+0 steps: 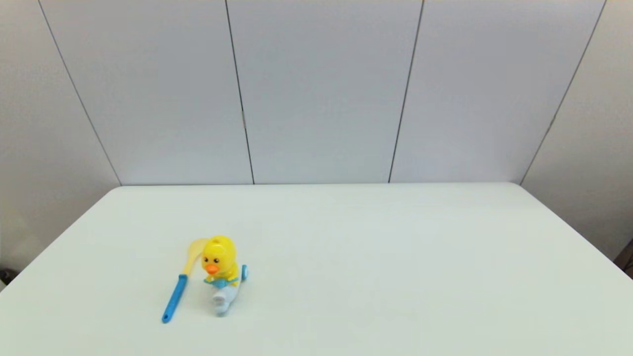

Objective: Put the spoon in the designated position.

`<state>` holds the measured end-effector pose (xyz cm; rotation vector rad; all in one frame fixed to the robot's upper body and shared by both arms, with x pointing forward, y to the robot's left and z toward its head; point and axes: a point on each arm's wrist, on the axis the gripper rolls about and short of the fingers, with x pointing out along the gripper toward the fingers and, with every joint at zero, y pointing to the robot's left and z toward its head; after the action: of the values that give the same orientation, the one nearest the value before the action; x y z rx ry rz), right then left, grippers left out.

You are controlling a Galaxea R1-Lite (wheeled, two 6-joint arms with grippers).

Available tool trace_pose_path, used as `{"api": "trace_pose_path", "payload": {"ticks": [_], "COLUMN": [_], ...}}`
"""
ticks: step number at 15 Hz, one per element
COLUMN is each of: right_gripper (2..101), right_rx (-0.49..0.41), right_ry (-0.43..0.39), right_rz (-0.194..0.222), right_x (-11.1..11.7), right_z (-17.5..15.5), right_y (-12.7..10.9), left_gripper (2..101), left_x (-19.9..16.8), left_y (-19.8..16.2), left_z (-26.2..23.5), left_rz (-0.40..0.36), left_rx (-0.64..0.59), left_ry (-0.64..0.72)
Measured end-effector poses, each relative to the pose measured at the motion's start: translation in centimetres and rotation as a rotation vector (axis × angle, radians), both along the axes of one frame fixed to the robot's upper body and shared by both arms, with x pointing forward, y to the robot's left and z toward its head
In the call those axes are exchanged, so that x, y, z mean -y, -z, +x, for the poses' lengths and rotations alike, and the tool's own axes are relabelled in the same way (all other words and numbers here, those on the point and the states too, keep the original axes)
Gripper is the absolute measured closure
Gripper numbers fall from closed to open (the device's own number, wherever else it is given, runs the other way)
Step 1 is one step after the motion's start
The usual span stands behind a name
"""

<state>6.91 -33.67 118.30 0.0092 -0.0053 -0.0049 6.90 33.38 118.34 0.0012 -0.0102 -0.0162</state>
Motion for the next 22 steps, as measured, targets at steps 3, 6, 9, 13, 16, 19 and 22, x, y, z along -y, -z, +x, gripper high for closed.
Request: {"api": "trace_pose_path", "payload": {"ticks": [3, 6, 9, 13, 16, 19, 22], "right_gripper": [4.3, 4.3, 4.3, 4.3, 4.3, 4.3, 4.3], "right_rx": [0.0, 0.0, 0.0, 0.0, -0.001, 0.0, 0.002], "right_ry": [0.0, 0.0, 0.0, 0.0, -0.006, -0.001, 0.0], "right_rz": [0.0, 0.0, 0.0, 0.0, -0.012, -0.004, 0.003], "right_x": [0.0, 0.0, 0.0, 0.0, -0.01, 0.0, 0.0], "right_z": [0.0, 0.0, 0.0, 0.0, 0.0, 0.0, 0.0], "right_y": [0.0, 0.0, 0.0, 0.0, 0.01, 0.0, -0.02], "left_gripper": [5.4, 5.4, 5.4, 5.4, 5.4, 5.4, 5.4], "left_x": [0.0, 0.0, 0.0, 0.0, 0.0, 0.0, 0.0], "left_y": [0.0, 0.0, 0.0, 0.0, 0.0, 0.0, 0.0], "left_z": [0.0, 0.0, 0.0, 0.0, 0.0, 0.0, 0.0], "left_rz": [0.0, 0.0, 0.0, 0.0, 0.0, 0.0, 0.0], "left_rx": [0.0, 0.0, 0.0, 0.0, 0.0, 0.0, 0.0], "left_ry": [-0.001, -0.001, -0.001, -0.001, -0.001, -0.001, -0.001]}}
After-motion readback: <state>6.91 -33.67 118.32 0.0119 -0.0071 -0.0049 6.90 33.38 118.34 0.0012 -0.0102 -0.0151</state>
